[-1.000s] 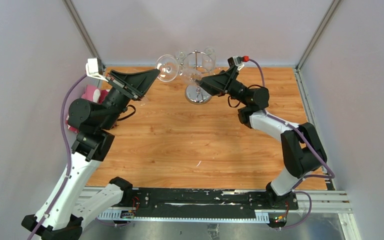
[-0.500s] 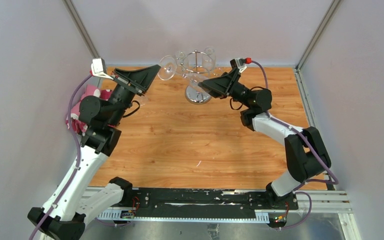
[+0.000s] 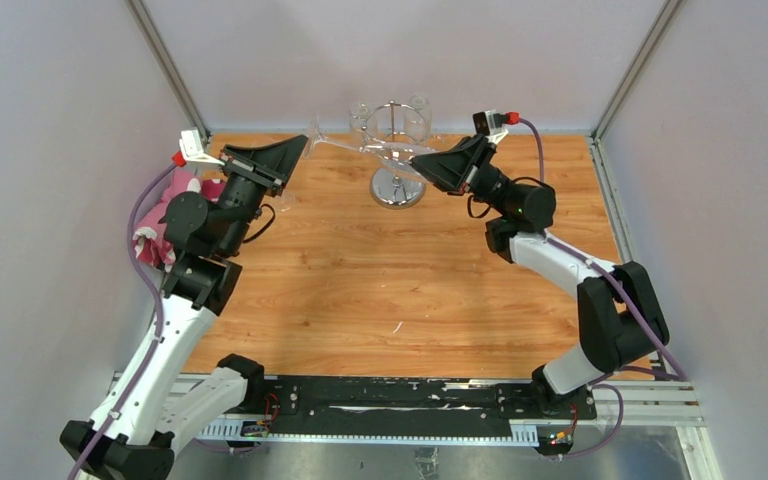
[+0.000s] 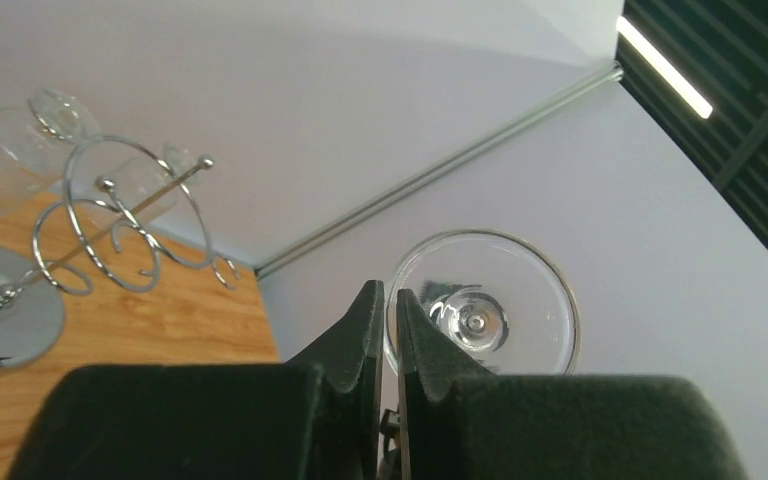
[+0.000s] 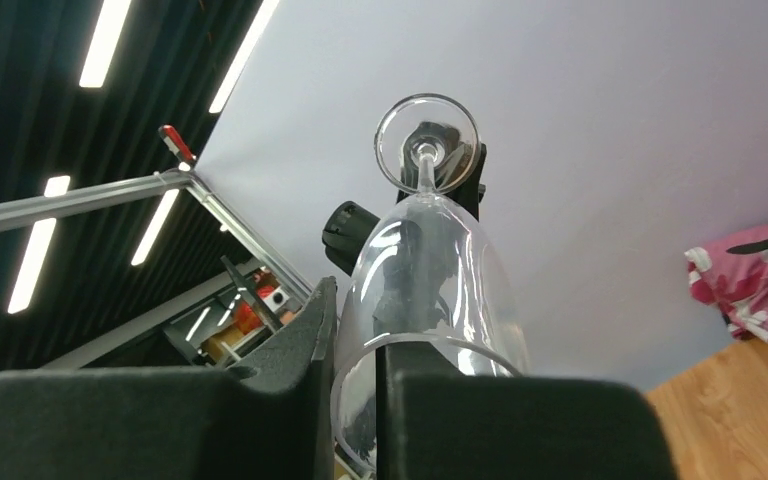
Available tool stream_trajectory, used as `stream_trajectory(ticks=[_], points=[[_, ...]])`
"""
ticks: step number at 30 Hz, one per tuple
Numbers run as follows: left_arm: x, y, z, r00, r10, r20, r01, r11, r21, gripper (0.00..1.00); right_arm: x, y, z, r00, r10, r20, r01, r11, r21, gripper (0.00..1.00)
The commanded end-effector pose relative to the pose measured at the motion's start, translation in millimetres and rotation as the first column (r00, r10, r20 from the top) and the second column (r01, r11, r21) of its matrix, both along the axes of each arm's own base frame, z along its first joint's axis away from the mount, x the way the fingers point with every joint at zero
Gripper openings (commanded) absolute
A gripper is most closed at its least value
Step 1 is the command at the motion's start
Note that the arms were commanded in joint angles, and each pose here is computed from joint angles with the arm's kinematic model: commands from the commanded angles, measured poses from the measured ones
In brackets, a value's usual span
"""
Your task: Take the wine glass off the wine glass rack
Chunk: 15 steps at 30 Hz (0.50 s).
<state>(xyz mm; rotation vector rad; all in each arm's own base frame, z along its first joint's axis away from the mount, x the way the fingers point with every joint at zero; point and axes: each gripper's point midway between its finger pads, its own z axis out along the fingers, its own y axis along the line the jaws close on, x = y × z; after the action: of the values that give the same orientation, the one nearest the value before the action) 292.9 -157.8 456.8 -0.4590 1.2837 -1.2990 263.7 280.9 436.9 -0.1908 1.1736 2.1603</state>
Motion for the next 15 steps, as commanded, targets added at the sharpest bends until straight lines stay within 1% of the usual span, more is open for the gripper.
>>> stream_trajectory(ticks=[1, 9, 12, 15], points=[[-5, -37, -60, 0.974, -0.161, -0.159, 0.181, 0.976, 0.121, 0.00, -16, 4, 13, 0.995, 0.026, 0.099, -0.028, 0.999, 0.018, 0.00], [-1, -38, -55, 0.977, -0.149, -0.152, 0.177, 0.965, 0.193, 0.01, -18, -1, 15, 0.994, 0.021, 0.106, -0.023, 1.000, 0.015, 0.00], [4, -29, -57, 0.985, -0.080, -0.153, 0.120, 0.955, 0.270, 0.13, -20, -12, 15, 0.994, -0.001, 0.109, -0.001, 1.000, 0.014, 0.00], [13, -8, -56, 0.989, 0.051, -0.140, 0.004, 0.931, 0.365, 0.24, -26, -26, 22, 0.991, -0.029, 0.133, 0.027, 1.000, 0.014, 0.00]])
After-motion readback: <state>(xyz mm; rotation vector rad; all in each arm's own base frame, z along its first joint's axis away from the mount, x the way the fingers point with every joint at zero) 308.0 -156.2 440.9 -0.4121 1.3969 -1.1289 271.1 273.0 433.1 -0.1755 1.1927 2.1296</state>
